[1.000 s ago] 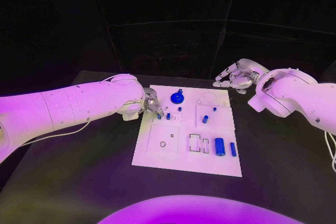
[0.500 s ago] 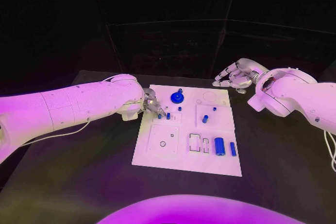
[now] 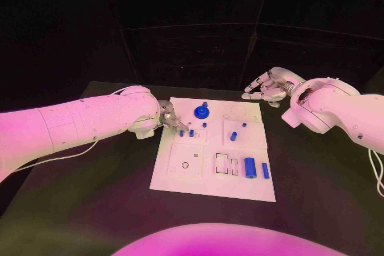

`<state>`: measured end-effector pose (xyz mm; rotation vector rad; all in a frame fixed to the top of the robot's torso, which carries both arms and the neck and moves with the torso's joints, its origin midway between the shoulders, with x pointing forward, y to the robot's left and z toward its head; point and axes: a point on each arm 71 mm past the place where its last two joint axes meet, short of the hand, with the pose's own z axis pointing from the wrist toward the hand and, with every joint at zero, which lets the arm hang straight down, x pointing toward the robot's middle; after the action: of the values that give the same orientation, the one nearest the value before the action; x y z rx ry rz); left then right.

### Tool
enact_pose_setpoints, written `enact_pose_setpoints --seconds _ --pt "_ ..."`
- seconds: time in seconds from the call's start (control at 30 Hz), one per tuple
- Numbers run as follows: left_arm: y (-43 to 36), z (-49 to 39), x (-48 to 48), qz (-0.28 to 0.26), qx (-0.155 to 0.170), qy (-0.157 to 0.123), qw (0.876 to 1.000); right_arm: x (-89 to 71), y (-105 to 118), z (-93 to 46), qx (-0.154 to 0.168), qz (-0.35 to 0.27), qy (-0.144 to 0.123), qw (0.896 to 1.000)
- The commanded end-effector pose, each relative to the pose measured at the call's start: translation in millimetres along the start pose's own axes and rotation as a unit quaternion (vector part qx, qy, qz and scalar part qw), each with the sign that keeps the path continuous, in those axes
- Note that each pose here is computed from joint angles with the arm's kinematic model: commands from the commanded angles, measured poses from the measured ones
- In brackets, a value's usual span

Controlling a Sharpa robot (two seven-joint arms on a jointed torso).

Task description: Assemble the parts on the task board

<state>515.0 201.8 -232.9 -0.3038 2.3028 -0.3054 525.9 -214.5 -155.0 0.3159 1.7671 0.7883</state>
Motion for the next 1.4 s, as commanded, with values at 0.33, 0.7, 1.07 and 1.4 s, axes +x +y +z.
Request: enact_pose_setpoints --seconds 0.33,0.7,1.07,1.4 --pt "-10.6 -4.7 -16.8 -0.12 0.118 -0.081 0.982 -2.0 0 -0.6 -0.003 -0.002 -0.001 1.0" --pt "-44.1 -7.5 -19.8 -0.041 0.262 -0.142 0.954 -1.3 0 -0.1 -0.004 -0.002 0.0 1.0" --pt "-77.1 -1.2 -7.6 0.106 0.311 -0.166 0.93 1.6 4 1.9 -0.007 -0.002 0.004 1.0" --pt "-84.2 12.1 2.2 0.166 0.28 -0.146 0.934 3.2 7 3.5 -0.013 -0.012 0.003 1.0"
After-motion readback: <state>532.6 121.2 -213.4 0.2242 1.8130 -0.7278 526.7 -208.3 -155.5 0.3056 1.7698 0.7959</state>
